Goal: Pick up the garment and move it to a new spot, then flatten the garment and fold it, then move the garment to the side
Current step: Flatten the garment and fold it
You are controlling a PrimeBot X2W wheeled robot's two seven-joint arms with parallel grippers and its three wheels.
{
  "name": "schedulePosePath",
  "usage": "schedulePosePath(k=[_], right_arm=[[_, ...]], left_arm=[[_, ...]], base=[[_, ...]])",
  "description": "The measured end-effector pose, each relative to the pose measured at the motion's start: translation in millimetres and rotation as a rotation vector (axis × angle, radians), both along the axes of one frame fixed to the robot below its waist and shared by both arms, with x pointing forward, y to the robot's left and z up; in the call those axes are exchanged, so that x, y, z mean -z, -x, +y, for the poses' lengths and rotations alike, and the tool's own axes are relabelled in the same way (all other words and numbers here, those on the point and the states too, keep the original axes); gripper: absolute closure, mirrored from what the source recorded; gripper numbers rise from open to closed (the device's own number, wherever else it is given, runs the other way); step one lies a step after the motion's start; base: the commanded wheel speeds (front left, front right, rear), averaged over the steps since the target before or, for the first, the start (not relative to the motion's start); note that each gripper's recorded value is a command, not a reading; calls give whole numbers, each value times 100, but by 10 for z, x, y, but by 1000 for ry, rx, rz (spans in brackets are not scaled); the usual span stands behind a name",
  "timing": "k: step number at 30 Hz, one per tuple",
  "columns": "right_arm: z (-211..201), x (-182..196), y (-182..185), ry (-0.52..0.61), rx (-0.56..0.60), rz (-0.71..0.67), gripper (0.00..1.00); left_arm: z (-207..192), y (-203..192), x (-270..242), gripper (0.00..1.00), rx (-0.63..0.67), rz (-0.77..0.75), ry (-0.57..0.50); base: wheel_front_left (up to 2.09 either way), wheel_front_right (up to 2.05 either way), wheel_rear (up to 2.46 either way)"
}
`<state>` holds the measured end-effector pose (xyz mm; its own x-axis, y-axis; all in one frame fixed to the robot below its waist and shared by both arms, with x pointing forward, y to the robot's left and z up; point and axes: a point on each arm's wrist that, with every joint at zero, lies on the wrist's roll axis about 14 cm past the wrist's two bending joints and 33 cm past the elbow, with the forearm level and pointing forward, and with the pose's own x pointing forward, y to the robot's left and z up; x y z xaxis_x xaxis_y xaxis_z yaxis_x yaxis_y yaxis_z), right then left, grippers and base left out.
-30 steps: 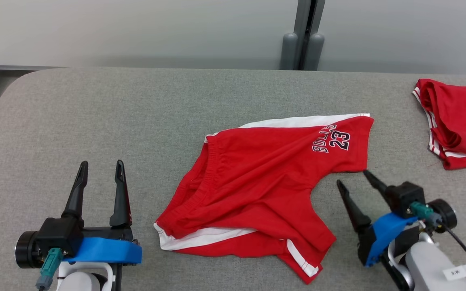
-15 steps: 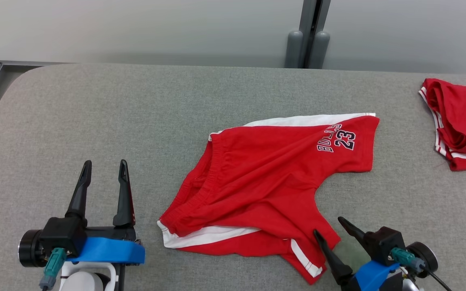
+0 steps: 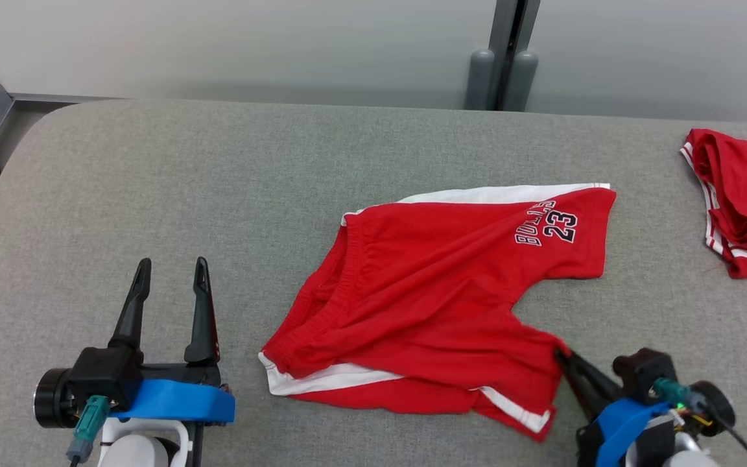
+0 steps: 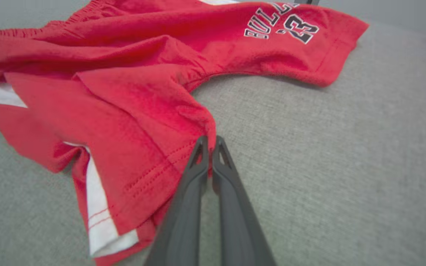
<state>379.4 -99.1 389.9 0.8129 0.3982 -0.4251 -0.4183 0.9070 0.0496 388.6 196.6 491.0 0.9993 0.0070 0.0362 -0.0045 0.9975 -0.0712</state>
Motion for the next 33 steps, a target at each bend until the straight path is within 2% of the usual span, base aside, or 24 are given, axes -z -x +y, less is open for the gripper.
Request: schedulePosePath(k=[7, 14, 15, 16, 17, 25, 33], right_arm=[[-459, -342, -390, 51, 92, -117, 100], [-690, -380, -559, 82, 142, -116, 100], [-734, -369, -569, 87, 153, -113, 77], [-765, -364, -578, 90, 161, -112, 32], [-784, -361, -583, 89, 168, -112, 0], [-1044, -439, -539, 70, 249, -152, 0], [-1251, -812, -473, -2, 339, -319, 0]], left_arm=[[-22, 18, -52, 0, 6, -15, 3], [-36, 32, -60, 0, 10, -17, 4], [-40, 31, -61, 0, 11, -17, 4], [-49, 30, -61, 0, 13, -17, 5], [-54, 29, -60, 0, 14, -17, 7], [-170, 19, -95, 0, 47, -29, 13], [-242, 35, -130, 0, 71, -40, 12]], base=[[0, 0, 0], [0, 0, 0], [0, 0, 0], [0, 0, 0], [0, 0, 0], [0, 0, 0], [0, 0, 0]])
